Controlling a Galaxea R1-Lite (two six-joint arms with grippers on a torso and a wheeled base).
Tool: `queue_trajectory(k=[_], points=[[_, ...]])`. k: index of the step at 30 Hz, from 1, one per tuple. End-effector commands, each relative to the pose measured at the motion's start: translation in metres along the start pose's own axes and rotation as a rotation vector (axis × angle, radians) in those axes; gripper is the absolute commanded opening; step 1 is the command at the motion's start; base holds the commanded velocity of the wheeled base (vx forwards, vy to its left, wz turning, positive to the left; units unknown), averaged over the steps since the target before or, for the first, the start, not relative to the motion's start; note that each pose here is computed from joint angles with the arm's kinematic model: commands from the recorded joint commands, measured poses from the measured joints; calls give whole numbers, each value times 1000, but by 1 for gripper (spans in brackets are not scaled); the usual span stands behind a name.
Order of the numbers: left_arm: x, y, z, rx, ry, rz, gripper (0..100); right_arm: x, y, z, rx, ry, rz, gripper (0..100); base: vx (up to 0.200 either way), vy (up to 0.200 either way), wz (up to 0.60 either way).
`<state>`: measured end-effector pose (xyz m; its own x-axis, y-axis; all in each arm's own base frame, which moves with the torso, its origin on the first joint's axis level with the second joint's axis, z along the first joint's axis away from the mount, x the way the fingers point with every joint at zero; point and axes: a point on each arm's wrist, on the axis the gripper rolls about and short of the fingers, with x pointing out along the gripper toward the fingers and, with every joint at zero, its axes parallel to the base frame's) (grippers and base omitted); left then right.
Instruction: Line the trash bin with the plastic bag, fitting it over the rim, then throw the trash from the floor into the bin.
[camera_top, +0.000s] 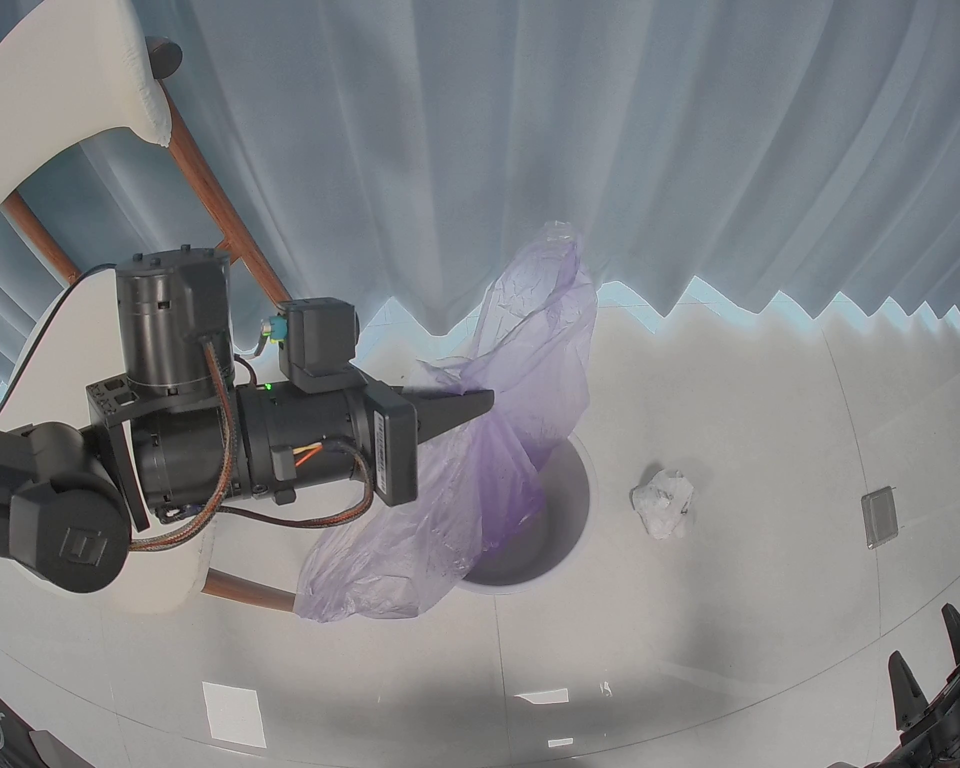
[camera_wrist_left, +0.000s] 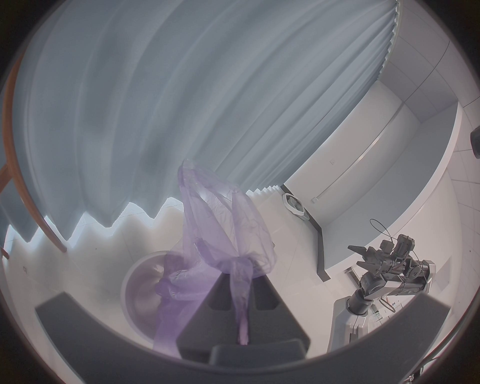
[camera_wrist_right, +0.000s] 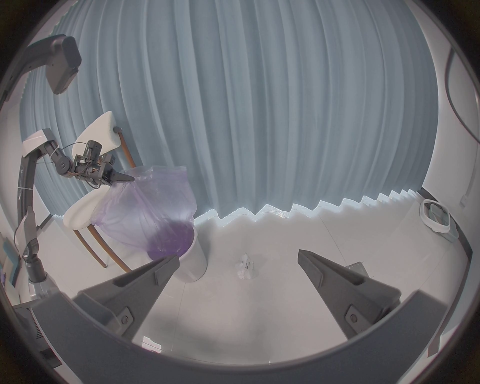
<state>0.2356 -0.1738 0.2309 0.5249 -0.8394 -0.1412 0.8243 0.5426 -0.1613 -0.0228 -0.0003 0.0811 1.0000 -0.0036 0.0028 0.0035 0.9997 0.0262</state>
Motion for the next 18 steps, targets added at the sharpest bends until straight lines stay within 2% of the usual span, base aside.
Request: queue_trajectory(k=[1, 18], points=[[3, 2, -3, -5, 12, 3, 0, 0, 0, -5, 0, 0, 1, 100, 0, 0, 0], [18, 10, -15, -2, -1, 15, 0, 0, 0, -5, 0, -2, -1, 100, 0, 0, 0]])
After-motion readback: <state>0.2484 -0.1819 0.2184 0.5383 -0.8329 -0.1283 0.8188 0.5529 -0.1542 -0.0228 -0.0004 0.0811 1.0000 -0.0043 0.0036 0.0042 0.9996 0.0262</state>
